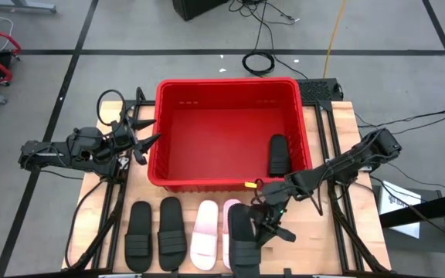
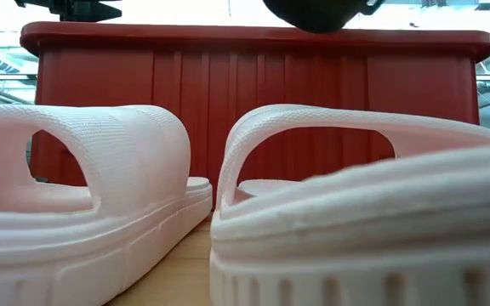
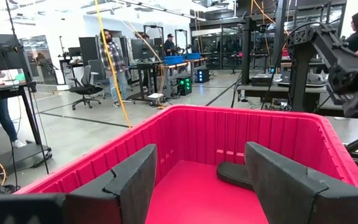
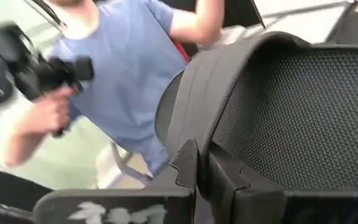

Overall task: Pick and place slides into bin
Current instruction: Put the black slide into the red container

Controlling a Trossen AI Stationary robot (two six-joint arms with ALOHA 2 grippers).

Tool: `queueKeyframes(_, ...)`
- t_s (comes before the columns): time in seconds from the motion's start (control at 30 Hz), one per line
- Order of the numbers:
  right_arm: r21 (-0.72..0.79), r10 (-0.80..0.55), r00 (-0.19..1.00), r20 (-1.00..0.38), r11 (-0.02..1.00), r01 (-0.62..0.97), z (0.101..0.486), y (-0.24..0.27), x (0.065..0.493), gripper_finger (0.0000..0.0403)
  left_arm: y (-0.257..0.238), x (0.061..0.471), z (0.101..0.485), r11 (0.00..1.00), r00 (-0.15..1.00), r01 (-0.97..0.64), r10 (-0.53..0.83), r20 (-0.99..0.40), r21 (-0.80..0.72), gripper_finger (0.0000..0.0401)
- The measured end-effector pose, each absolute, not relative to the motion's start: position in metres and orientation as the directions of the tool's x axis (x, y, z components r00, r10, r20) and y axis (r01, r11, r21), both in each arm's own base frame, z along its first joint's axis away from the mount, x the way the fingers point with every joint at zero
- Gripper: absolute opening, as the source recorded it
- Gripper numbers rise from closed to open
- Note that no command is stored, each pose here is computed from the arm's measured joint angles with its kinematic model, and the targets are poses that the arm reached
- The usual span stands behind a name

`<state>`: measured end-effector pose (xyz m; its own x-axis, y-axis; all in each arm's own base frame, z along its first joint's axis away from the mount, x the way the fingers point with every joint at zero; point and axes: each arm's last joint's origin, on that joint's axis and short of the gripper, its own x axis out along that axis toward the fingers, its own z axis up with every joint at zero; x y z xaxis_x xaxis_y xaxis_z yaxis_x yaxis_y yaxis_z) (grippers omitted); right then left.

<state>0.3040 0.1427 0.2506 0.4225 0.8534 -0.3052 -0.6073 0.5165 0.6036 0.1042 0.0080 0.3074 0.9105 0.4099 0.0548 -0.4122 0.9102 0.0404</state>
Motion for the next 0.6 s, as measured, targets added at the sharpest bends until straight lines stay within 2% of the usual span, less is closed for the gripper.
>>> queueKeyframes(0.1, 0.564, 0.838, 0.414, -0.356, 0.546, -0.62, 0.259, 0.139, 0.308, 0.0006, 0.008, 0.104, 0.307, 0.91, 0.91, -0.412, 0.41, 0.055, 0.04, 0.025)
queueKeyframes(0.4, 0.425, 0.794, 0.463, -0.394, 0.604, -0.674, 0.302, 0.116, 0.321, 0.0006, 0.008, 0.104, 0.307, 0.91, 0.91, -0.413, 0.41, 0.055, 0.041, 0.025)
queueKeyframes(0.6, 0.259, 0.664, 0.569, -0.486, 0.731, -0.631, 0.339, 0.086, 0.313, 0.0006, 0.008, 0.104, 0.307, 0.91, 0.91, -0.413, 0.41, 0.055, 0.041, 0.025)
